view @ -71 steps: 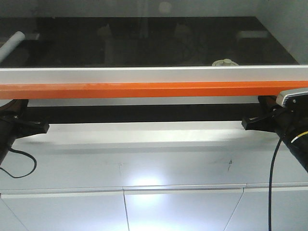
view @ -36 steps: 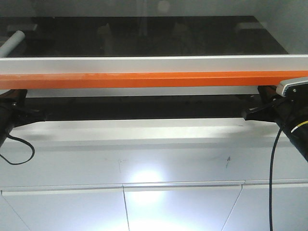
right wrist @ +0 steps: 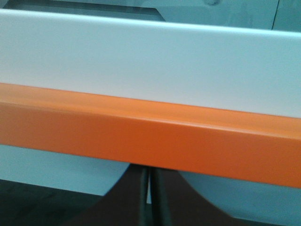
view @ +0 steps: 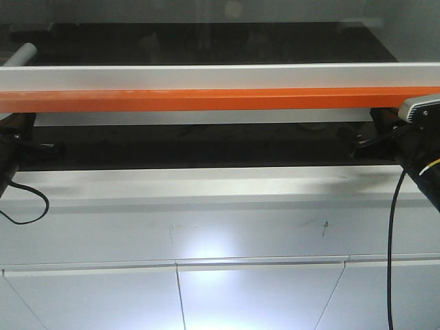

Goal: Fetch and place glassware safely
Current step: 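Lift the glass door upward with both grippers holding the orange handle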

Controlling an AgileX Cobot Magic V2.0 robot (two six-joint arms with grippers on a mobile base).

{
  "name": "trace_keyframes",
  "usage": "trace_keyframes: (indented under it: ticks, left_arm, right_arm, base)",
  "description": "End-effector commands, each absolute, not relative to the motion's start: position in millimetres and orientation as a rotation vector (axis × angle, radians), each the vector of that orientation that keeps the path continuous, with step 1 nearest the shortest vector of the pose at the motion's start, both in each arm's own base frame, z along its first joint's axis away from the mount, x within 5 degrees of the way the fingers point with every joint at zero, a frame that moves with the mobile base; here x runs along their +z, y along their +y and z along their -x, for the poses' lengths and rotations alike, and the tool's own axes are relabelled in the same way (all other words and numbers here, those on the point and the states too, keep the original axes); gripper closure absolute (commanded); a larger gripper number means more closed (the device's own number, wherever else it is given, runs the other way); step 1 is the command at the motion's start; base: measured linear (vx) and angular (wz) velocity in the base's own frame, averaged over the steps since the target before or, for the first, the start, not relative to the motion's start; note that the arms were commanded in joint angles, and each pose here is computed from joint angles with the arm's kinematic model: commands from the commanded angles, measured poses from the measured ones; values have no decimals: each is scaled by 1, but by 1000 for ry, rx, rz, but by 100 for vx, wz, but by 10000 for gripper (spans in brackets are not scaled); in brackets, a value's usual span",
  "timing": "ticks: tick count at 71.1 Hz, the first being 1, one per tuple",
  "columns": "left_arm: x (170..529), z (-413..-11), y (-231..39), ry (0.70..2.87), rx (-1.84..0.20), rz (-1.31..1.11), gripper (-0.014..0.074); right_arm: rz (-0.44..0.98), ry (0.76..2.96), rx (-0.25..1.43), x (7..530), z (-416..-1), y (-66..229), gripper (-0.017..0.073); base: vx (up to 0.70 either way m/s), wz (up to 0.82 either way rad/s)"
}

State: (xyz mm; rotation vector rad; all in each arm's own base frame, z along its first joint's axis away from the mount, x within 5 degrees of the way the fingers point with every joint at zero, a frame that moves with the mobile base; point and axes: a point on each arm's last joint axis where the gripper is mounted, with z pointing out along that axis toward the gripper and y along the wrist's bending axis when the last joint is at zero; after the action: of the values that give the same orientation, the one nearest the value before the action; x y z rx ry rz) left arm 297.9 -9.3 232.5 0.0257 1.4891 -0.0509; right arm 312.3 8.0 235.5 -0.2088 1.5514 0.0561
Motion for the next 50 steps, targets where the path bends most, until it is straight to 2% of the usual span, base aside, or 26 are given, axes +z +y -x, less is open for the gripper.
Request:
trace_keyframes:
  ticks: [1, 50]
  left_arm:
    - [283, -295, -10, 1176, -64, -26, 601]
    - [320, -271, -10, 1075, -68, -23, 601]
  right_arm:
    - [182, 1116, 56, 312, -315, 8, 560]
    - [186, 1021, 25, 359, -280, 8, 560]
  base:
    - [0, 0]
    - [0, 0]
